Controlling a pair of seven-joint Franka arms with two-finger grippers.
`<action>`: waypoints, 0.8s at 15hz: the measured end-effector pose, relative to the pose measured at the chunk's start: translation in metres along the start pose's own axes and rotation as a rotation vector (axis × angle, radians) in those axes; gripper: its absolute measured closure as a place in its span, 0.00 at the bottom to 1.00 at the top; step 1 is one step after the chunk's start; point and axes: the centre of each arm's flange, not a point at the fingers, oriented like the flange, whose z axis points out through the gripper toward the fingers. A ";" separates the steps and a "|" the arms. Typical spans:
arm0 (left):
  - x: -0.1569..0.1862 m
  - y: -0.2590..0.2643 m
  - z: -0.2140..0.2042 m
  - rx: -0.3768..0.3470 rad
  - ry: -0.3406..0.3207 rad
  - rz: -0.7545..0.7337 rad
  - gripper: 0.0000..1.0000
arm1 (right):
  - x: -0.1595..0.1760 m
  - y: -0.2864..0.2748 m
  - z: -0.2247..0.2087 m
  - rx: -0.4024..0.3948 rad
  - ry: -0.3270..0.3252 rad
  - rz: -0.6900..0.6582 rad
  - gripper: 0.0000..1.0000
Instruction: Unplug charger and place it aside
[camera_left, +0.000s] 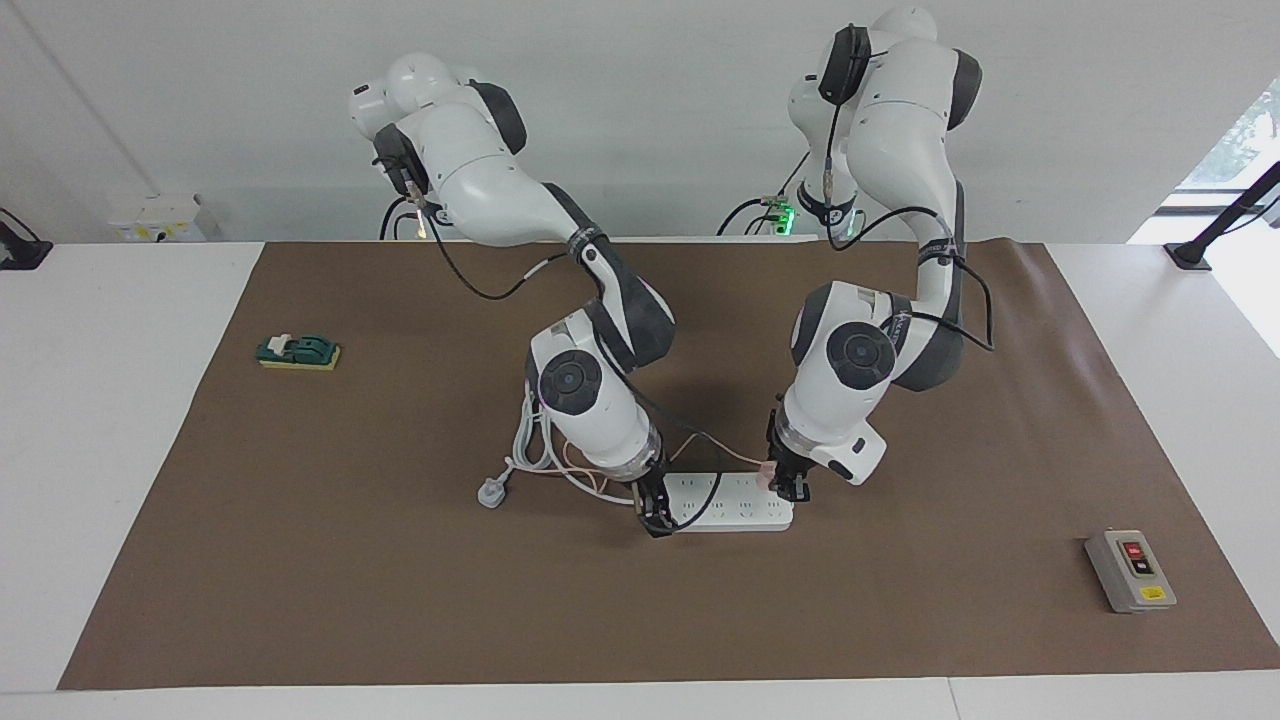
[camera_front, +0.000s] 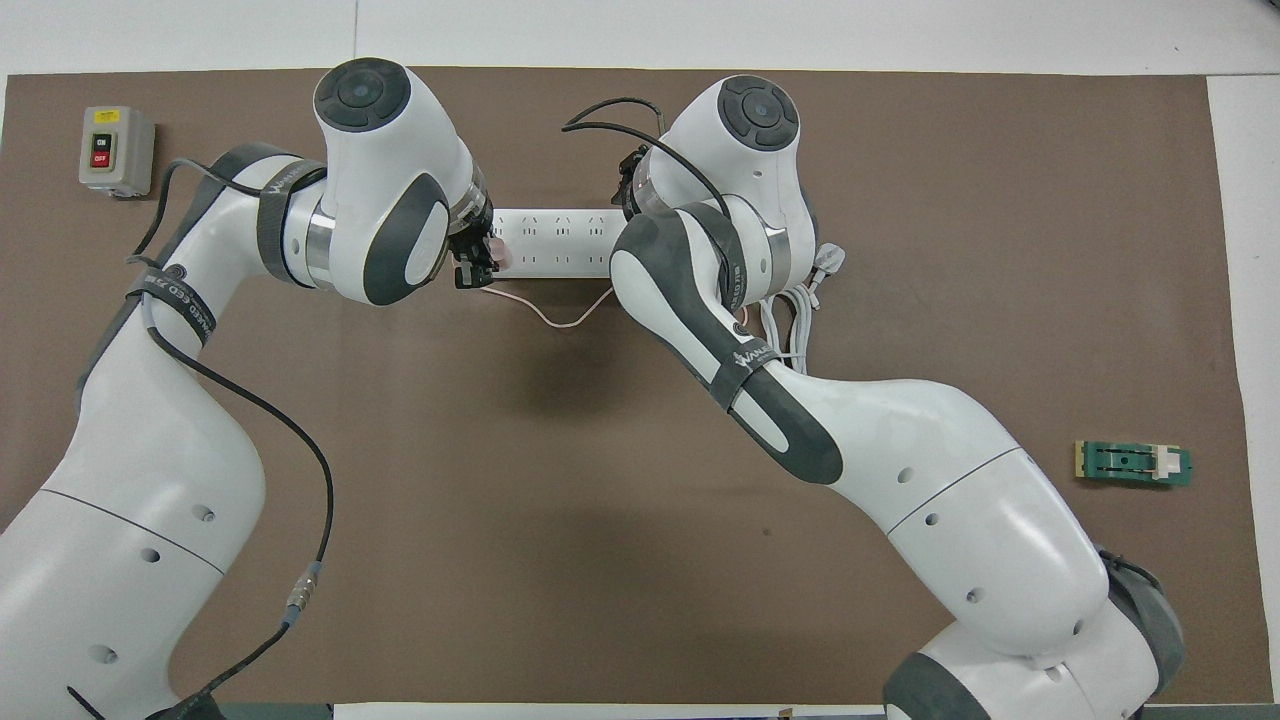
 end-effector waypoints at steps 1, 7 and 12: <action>0.000 0.000 0.000 0.000 0.000 0.000 0.68 | -0.001 0.000 0.002 0.004 -0.004 0.010 0.00; 0.000 0.000 0.000 0.000 0.000 0.000 0.68 | -0.008 0.003 0.009 0.003 -0.011 0.026 0.00; 0.000 0.000 0.000 -0.001 0.000 0.000 0.68 | -0.009 0.004 0.009 0.003 -0.011 0.022 0.00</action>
